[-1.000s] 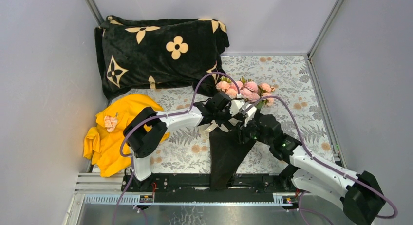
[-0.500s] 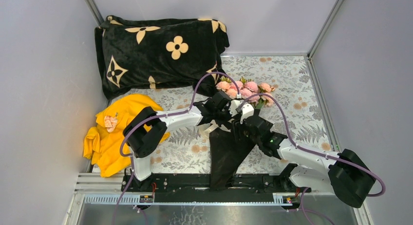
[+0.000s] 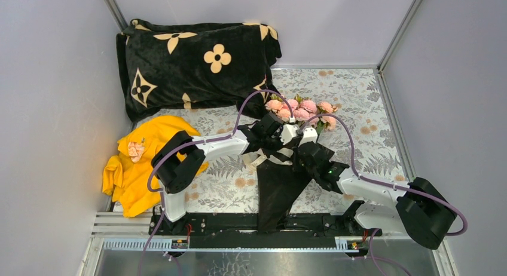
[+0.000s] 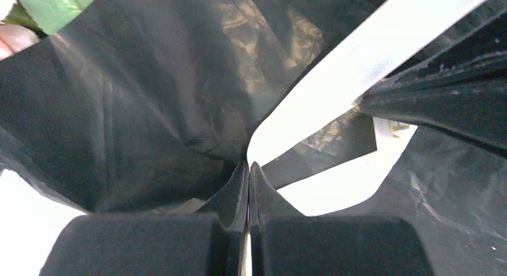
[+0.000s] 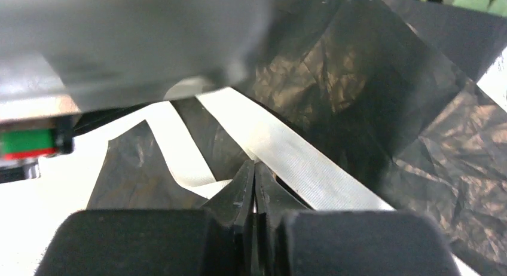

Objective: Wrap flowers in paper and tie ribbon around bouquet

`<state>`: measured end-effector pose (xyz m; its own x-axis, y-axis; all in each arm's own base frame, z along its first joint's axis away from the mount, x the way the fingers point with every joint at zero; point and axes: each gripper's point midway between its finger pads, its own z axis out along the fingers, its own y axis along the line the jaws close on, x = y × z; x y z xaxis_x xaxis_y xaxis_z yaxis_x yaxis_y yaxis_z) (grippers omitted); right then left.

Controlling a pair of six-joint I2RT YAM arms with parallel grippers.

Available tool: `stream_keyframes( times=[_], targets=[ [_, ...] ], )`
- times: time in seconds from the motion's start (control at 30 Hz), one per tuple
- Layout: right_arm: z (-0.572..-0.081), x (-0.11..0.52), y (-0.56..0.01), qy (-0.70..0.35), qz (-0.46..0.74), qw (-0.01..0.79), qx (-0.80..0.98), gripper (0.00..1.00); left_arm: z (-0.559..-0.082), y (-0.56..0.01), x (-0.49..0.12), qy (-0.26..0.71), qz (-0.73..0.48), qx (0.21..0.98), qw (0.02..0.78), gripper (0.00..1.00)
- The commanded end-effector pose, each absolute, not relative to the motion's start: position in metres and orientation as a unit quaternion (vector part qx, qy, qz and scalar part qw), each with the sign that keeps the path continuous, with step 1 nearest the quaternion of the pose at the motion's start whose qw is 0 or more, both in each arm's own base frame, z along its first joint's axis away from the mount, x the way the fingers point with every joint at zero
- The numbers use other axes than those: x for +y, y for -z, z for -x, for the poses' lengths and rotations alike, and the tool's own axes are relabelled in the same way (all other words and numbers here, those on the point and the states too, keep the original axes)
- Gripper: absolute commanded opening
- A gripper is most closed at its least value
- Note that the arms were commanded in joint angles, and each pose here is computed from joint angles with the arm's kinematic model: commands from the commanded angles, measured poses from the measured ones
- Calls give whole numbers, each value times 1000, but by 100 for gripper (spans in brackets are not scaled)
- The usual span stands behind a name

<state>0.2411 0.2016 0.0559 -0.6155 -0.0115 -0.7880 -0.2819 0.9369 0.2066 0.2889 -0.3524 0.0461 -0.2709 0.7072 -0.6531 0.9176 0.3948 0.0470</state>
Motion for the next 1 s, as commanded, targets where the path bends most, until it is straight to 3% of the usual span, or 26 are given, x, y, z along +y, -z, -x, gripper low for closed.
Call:
stream_keyframes(
  times=[0.0, 0.1, 0.37, 0.63, 0.73, 0.83, 0.97],
  targets=[
    [-235, 177, -46, -111, 18, 415, 903, 5, -292, -62, -364, 198, -512, 771, 322, 0],
    [-232, 172, -47, -115, -26, 409, 905, 7, -291, -62, -363, 201, -509, 774, 320, 0],
    [-220, 172, -54, -135, -127, 363, 913, 47, -281, -61, -367, 225, -500, 777, 309, 0],
    [-233, 195, -51, -151, -115, 353, 916, 55, -278, -60, -368, 233, -498, 778, 304, 0],
    [-233, 194, -40, -136, -114, 346, 921, 48, -279, -62, -367, 231, -497, 778, 307, 0],
    [-231, 192, -30, -131, -115, 340, 924, 18, -279, -65, -366, 230, -498, 776, 310, 0],
    [-227, 187, -25, -126, -115, 338, 926, 0, -278, -74, -364, 222, -514, 772, 301, 0]
  ],
)
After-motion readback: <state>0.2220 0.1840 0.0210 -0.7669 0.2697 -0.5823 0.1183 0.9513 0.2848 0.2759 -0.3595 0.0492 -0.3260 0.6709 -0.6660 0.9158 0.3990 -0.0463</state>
